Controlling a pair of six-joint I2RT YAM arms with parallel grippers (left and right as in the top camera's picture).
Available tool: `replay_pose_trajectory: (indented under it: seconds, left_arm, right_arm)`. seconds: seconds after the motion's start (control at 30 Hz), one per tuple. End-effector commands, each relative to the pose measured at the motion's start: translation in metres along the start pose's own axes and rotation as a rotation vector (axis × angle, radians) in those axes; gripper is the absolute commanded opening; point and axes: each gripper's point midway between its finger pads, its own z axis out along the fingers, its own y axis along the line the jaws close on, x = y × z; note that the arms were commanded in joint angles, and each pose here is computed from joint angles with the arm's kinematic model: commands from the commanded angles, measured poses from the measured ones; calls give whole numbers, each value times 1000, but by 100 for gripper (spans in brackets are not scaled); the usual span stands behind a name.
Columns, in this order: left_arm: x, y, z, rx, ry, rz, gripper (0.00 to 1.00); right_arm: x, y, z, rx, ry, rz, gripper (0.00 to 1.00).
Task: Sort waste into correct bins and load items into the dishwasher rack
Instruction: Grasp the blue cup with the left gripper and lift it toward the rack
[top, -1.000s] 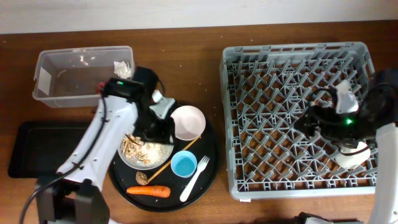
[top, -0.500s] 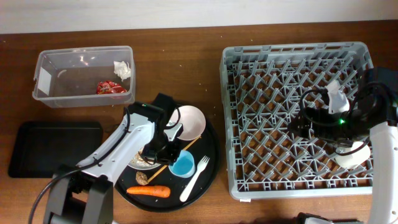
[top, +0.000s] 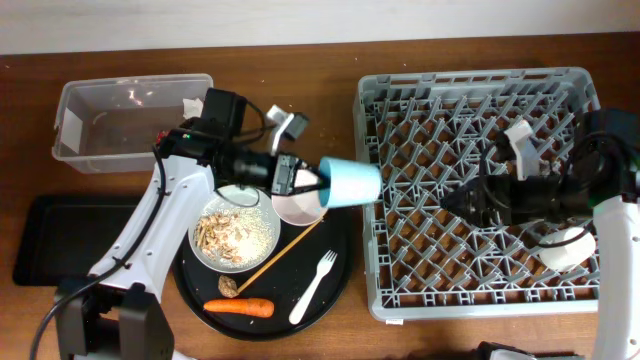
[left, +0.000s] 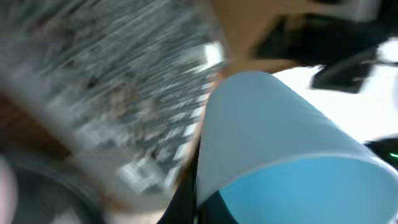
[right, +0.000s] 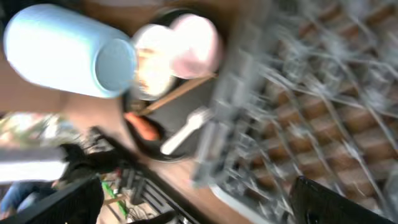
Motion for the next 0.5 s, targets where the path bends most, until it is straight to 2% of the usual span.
replay_pose_trajectory:
  seconds: [0.0, 0.13, 0.27, 0.47]
  left_arm:
    - [-11, -64, -11, 307, -46, 117, 0]
    - [-11, -65, -11, 313, -44, 104, 0]
    - [-11, -64, -11, 312, -43, 99, 0]
    - [-7, -67, -5, 315, -24, 97, 0]
  right_arm:
    - [-13, 53, 13, -236, -42, -203, 98]
    - [-8, 88, 44, -346, 42, -341, 98]
    - [-15, 124, 51, -490, -5, -465, 98]
    - [-26, 142, 44, -589, -77, -524, 98]
